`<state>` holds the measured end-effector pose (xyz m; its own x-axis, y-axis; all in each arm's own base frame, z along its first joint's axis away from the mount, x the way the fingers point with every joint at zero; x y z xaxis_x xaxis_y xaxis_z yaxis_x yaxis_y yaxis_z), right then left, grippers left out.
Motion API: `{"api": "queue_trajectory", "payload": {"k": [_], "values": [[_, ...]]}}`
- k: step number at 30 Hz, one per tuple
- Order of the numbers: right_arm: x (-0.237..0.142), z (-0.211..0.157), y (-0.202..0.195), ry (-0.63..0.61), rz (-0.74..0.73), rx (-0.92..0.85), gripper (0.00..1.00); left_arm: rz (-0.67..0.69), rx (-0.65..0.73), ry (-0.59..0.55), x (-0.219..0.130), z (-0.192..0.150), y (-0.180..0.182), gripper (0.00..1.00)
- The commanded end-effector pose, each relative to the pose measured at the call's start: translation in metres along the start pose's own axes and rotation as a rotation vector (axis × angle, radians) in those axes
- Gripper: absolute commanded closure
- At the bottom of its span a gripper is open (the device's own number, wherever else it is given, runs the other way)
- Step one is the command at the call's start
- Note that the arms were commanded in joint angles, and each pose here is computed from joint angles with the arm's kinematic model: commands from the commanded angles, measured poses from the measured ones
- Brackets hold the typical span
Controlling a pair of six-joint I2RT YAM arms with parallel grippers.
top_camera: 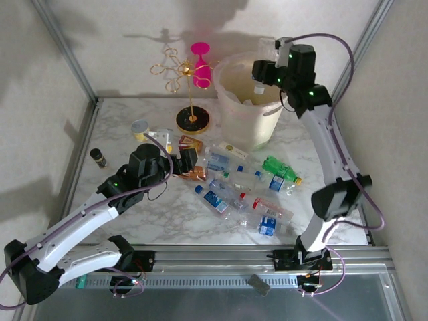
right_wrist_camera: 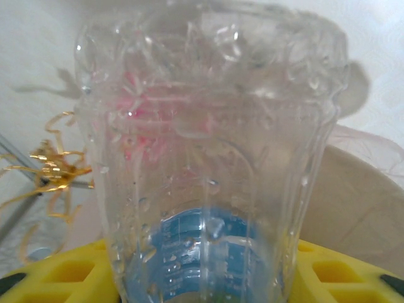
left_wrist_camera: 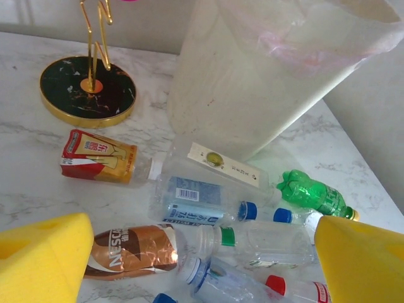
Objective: Put the plastic bottles in the bin
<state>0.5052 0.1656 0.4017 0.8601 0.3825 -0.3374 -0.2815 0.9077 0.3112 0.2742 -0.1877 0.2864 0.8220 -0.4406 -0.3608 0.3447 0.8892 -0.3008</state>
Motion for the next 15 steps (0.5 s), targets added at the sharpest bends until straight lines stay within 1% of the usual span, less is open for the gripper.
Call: {"api": "queue_trajectory", "payload": {"k": [1, 6, 10, 15], "values": [[0.018, -0.015, -0.007, 0.071, -0.018, -0.046, 0.49, -0.051, -0.022, -0.008, 0.0, 0.001, -0.009, 0.1], [0.056, -0.054, -0.02, 0.206, -0.035, -0.033, 0.47, -0.061, -0.031, -0.019, -0.002, 0.003, -0.01, 0.09], [0.075, -0.073, -0.033, 0.261, -0.077, -0.05, 0.47, -0.073, -0.037, -0.016, -0.002, 0.003, -0.012, 0.09], [0.09, -0.095, -0.045, 0.32, -0.106, -0.07, 0.44, -0.073, -0.039, -0.022, -0.004, 0.004, -0.012, 0.09]]}}
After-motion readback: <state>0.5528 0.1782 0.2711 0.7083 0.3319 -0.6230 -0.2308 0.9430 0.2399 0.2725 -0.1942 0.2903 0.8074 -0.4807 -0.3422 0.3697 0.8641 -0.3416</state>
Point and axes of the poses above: each hand's point on the last joint's axis, 136 mm out from that joint toward the fingers, its own x axis out along the fingers, its own y axis along the line the jaws close on, z = x × y, the point moved 2 cm from there along -x, back along the fingers, and after that the axes turned 6 degrees about x, right-handed, at the moved point
